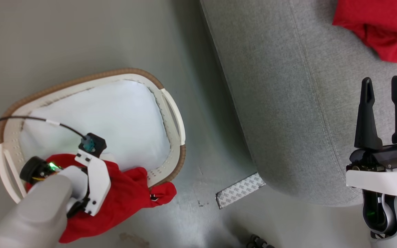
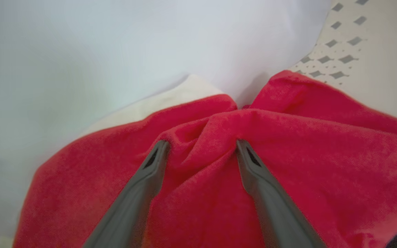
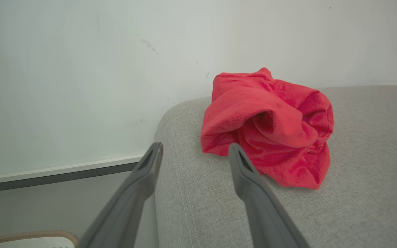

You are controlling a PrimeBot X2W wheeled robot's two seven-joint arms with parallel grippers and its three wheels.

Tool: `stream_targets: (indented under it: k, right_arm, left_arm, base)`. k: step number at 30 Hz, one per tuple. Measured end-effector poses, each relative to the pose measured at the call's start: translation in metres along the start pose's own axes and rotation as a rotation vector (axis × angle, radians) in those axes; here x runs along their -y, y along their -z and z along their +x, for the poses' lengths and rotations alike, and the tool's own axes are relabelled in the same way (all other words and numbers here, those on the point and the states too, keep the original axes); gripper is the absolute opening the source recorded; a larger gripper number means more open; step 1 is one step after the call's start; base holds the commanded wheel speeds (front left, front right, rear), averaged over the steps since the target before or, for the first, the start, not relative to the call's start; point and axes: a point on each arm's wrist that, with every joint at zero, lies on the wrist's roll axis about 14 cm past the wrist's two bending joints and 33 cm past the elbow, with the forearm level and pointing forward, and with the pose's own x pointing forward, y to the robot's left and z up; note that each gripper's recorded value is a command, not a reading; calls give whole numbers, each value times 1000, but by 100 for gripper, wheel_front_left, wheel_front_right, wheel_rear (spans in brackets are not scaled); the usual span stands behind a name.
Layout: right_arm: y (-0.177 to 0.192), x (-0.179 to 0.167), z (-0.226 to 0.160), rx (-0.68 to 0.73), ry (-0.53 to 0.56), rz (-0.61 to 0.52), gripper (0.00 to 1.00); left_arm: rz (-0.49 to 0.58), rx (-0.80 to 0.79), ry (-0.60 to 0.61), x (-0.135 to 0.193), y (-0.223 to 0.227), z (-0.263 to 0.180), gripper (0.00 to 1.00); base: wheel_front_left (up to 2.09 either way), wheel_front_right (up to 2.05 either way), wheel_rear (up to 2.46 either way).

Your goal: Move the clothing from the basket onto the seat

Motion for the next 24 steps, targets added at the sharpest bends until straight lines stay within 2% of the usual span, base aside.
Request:
stream_targets:
  k: [6,13,14,15,16,17,24]
  right_arm:
    - [12,-2,1,-30,-2,-4,100]
    - [22,-11,6,-47,-28,-11,100]
    - [24,-13,7,-49,-34,-12,100]
    - [25,-14,8,-51,-39,-12,100]
    - [25,-16,8,-51,-43,-11,100]
    - [26,-17,8,-52,-45,-11,100]
    - [22,-16,8,-44,-44,-7,100]
  left_arm:
    - [36,-95,5,-6,15,11,100]
    - [12,-131,1,-17,30,15,100]
    - [9,-134,1,-19,32,15,89]
    - [6,-138,5,-18,33,16,49]
    - [-1,-139,10,-18,35,16,18]
    - [-4,-135,14,-17,35,17,0]
    - [-17,-80,11,-21,24,13,0]
  base:
    - [2,2,2]
    - [10,10,10]
    - [9,9,9]
    - [7,7,7]
    - [5,5,5]
    - [2,2,2]
    - [0,0,0]
